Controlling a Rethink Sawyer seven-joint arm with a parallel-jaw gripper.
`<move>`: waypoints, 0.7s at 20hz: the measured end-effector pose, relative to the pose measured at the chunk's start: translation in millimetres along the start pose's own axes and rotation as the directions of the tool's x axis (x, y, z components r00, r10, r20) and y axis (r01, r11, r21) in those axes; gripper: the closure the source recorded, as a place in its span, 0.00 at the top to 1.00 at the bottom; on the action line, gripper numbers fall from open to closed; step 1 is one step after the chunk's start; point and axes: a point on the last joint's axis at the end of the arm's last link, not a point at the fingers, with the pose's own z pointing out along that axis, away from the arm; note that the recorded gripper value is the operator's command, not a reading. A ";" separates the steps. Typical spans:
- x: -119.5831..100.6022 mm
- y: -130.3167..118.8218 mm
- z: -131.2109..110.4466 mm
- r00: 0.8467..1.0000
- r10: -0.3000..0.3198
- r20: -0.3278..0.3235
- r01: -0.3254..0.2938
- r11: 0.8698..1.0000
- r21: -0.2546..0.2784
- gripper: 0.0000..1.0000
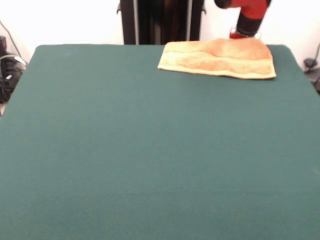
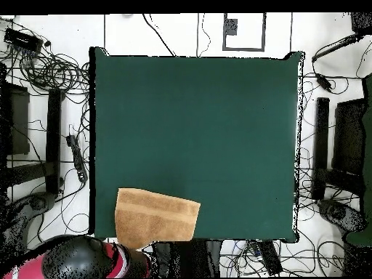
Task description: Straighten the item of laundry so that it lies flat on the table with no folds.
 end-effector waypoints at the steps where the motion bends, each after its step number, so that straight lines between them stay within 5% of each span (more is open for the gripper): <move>1: -0.9 1.6 2.0 1.000 0.000 0.001 0.000 1.000 -0.002 1.00; 8: -13.9 24.1 19.7 1.000 0.002 -0.012 -0.002 1.000 -0.001 1.00; 14: -15.1 28.9 7.0 0.999 -0.013 -0.032 0.013 1.000 0.000 1.00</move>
